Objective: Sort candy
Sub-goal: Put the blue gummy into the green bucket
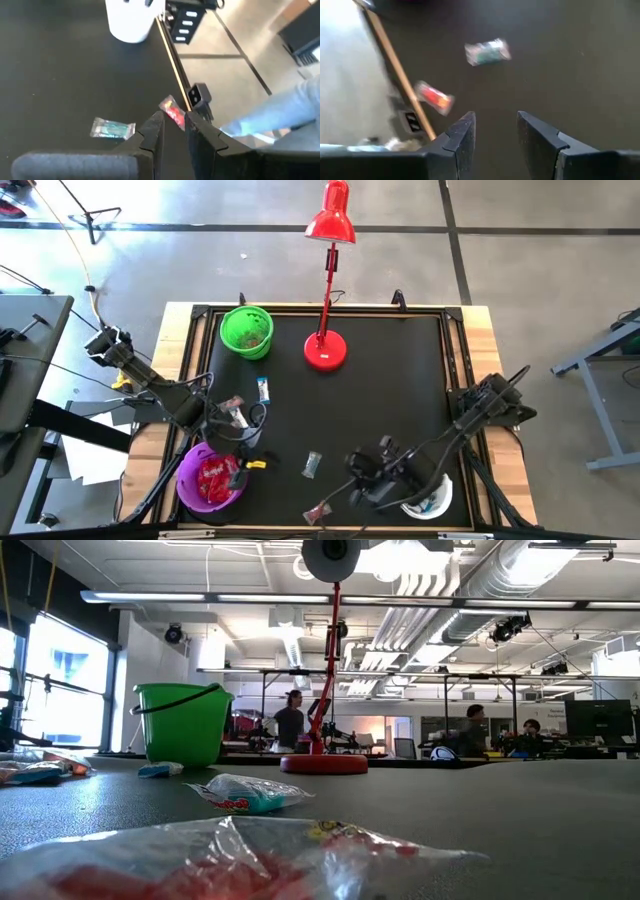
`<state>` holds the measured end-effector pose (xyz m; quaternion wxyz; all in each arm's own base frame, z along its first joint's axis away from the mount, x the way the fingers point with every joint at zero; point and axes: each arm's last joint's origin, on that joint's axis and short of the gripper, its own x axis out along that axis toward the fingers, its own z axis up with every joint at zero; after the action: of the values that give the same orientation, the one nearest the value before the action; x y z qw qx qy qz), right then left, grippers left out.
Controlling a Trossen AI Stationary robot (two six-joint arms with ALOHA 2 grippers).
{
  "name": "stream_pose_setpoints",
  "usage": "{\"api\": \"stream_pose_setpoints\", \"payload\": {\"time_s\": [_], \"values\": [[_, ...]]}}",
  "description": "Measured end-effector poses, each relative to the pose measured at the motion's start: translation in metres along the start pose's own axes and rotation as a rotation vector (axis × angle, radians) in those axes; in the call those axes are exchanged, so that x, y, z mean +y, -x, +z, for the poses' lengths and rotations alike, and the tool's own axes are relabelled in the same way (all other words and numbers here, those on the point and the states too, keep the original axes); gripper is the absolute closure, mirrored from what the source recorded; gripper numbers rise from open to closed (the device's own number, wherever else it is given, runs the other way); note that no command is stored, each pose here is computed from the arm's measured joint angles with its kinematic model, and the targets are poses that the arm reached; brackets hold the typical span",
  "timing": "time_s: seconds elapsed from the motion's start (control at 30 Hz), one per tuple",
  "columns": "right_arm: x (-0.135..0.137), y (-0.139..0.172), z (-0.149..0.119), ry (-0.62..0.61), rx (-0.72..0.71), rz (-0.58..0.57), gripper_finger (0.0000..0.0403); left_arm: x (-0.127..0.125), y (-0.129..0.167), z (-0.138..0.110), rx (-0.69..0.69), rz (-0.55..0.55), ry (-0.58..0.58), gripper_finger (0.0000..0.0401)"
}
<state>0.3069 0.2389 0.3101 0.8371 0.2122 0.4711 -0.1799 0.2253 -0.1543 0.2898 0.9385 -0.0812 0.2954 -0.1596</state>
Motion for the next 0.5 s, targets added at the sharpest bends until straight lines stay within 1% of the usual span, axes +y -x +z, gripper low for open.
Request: {"api": "stream_pose_setpoints", "payload": {"time_s": [0.07, 0.13, 0.23, 0.33, 0.4, 0.5], "values": [[-0.002, -0.012, 0.000, -0.019, 0.066, -0.036, 0.0261, 0.000, 0.000, 0.002, -0.024, 0.016, 0.022, 0.0339], [-0.003, -0.025, 0.000, -0.057, 0.124, -0.040, 0.0261, 0.000, 0.000, 0.003, -0.039, 0.029, 0.031, 0.0339], [-0.005, -0.044, 0.003, -0.127, 0.166, -0.047, 0.0261, 0.000, 0.000, 0.005, -0.067, 0.040, 0.027, 0.0339], [-0.010, -0.062, 0.009, -0.174, 0.162, -0.054, 0.0261, 0.000, 0.000, 0.006, -0.078, 0.050, 0.009, 0.0339], [-0.013, -0.069, 0.015, -0.204, 0.152, -0.054, 0.0261, 0.001, 0.000, 0.005, -0.071, 0.059, 0.001, 0.0339], [-0.018, -0.070, 0.024, -0.227, 0.066, -0.091, 0.0261, 0.004, -0.002, -0.001, -0.012, 0.087, -0.012, 0.0339]]}}
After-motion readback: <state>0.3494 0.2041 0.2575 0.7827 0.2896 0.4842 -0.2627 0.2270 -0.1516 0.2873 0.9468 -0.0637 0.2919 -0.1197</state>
